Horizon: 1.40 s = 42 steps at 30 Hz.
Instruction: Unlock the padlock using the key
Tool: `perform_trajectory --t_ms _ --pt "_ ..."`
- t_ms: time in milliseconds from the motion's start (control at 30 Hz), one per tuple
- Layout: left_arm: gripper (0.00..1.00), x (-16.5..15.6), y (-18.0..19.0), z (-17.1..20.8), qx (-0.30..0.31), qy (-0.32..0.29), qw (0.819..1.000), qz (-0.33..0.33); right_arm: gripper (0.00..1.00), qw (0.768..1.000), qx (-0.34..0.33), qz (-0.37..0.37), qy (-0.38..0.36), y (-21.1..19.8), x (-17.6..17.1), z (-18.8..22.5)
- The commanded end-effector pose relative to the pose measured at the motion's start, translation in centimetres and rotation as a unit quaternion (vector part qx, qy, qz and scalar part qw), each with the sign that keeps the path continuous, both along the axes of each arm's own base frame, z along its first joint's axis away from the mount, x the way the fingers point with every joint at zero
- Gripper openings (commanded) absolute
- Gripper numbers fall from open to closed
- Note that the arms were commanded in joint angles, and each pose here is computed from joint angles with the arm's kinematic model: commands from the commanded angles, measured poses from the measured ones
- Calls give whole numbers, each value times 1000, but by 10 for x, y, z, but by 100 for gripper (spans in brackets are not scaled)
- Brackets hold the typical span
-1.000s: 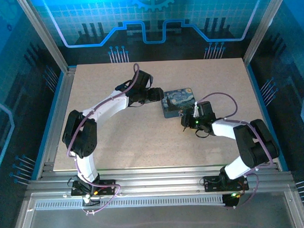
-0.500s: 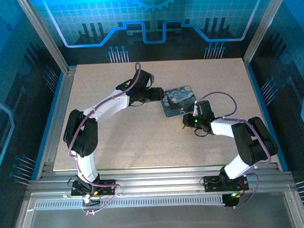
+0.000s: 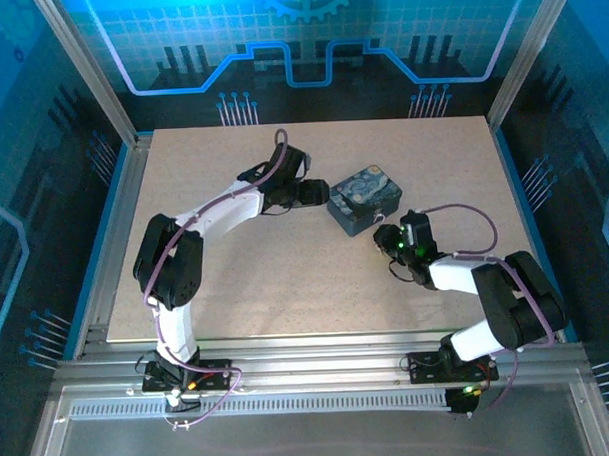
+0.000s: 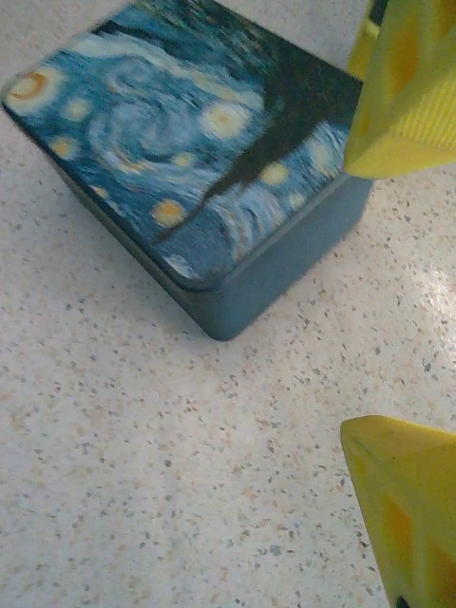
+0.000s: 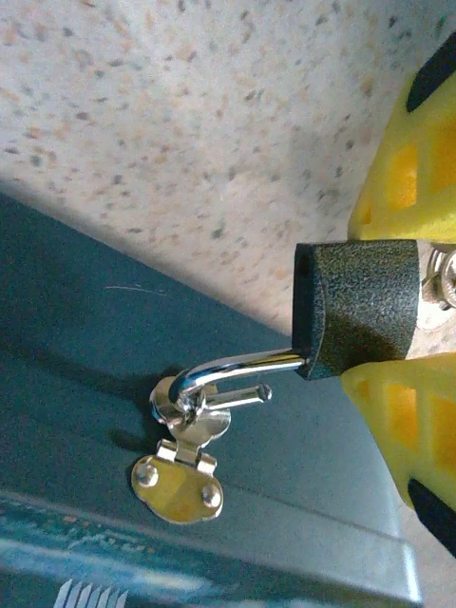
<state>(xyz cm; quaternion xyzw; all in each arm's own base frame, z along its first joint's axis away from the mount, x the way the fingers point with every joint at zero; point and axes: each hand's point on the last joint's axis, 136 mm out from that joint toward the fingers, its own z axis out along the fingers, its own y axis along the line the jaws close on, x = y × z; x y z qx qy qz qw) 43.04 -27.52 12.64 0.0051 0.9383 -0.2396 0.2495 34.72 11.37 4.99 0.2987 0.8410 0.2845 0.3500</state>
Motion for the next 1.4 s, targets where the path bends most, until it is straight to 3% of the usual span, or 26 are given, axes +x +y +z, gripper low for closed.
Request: perform_trajectory --t_ms 0,133,367,433,600,933,1033,1233,1367 --pt "67 -8 -2 15 -22 -7 1000 -1 13 992 52 -86 -74 -9 26 42" --pt "67 -13 0 18 -28 -7 1000 -1 15 989 43 -127 -60 -21 36 42" --pt "67 -21 5 26 -28 -13 1000 -3 16 990 29 -135 -20 -33 51 24" --pt "67 -23 7 29 -26 -16 1000 -4 20 991 16 -129 -15 -39 50 22" --pt "67 -26 10 35 -30 -22 999 -2 45 996 -55 -73 14 -41 44 19" --pt "68 -25 4 33 -27 -24 999 -23 51 999 -11 12 30 -11 47 -9" --pt "68 -19 4 30 12 -30 999 -37 50 999 -23 29 30 -10 50 -4" --pt "69 -16 8 29 31 -31 998 -35 53 989 -141 31 17 -45 52 32" --pt "70 -19 10 30 36 -32 998 -36 60 988 -150 38 -17 -64 76 57"
